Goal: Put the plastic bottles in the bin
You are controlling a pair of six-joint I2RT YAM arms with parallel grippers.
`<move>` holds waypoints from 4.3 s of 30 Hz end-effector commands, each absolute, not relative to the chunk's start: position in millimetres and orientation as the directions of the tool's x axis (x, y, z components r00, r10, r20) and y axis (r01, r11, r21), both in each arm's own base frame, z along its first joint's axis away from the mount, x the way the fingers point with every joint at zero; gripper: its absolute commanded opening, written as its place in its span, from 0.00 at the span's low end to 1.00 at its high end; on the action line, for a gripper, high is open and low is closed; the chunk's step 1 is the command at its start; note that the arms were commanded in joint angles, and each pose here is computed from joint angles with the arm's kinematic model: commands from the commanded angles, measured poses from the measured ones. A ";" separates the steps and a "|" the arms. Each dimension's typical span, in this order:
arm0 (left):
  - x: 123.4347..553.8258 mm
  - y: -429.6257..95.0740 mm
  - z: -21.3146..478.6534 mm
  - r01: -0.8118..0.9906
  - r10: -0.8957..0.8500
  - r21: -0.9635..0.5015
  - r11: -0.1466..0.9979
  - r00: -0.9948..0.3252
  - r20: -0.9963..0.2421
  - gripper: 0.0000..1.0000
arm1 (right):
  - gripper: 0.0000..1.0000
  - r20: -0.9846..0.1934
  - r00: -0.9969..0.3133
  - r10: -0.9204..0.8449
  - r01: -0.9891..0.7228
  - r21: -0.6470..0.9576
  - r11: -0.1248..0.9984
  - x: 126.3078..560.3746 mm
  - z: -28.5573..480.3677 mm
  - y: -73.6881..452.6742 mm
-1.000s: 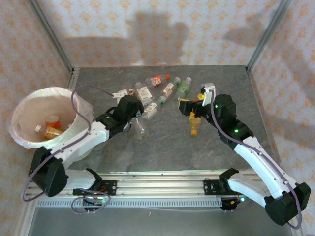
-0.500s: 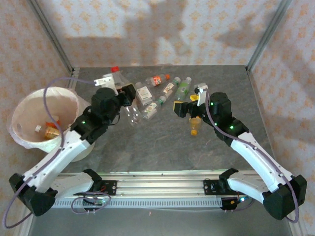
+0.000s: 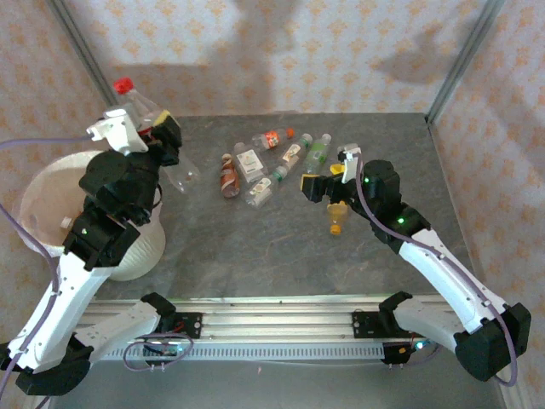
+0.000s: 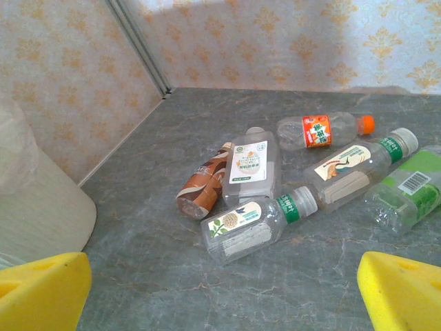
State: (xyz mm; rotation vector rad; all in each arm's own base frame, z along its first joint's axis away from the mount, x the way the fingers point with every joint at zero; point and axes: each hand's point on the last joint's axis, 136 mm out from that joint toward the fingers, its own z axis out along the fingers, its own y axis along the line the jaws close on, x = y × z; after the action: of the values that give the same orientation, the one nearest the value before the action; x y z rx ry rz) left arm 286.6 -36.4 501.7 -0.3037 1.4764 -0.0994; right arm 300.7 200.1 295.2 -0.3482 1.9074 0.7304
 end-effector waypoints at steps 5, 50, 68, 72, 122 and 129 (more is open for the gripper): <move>276.2 62.7 506.7 -0.537 -0.126 -0.172 0.826 0.122 -0.984 0.51 | 0.99 -0.911 -0.400 0.095 -0.525 0.313 0.791 301.4 309.5 194.7; 295.4 107.0 373.9 -0.370 -0.215 -0.161 0.915 -0.110 -0.970 0.88 | 0.99 -0.894 -0.442 0.079 -0.488 0.313 0.815 316.1 289.4 197.2; 295.1 64.7 392.3 -0.299 -0.662 -0.606 0.737 -0.136 -0.737 1.00 | 0.99 -0.859 -0.458 0.228 -0.207 0.353 0.913 338.7 261.9 158.7; 299.0 36.9 402.2 -0.247 -0.648 -0.607 0.755 -0.140 -0.749 1.00 | 0.99 -0.828 -0.485 0.281 -0.149 0.394 0.907 345.8 254.7 157.3; 451.5 -103.3 82.1 -0.127 -0.154 -0.097 0.987 -0.918 -0.366 0.81 | 1.00 -0.801 -0.548 0.241 -0.045 0.316 0.948 326.8 238.3 131.4; 464.7 -103.8 54.0 -0.136 -0.171 -0.125 0.983 -0.928 -0.332 0.76 | 1.00 -0.794 -0.560 0.236 -0.037 0.309 0.950 325.6 236.2 130.6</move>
State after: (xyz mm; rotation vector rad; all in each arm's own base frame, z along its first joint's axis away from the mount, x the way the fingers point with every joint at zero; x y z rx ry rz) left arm 447.9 -99.8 47.0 -0.2527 2.8195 -0.0847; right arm 325.2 133.9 228.5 0.1384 2.1460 0.3822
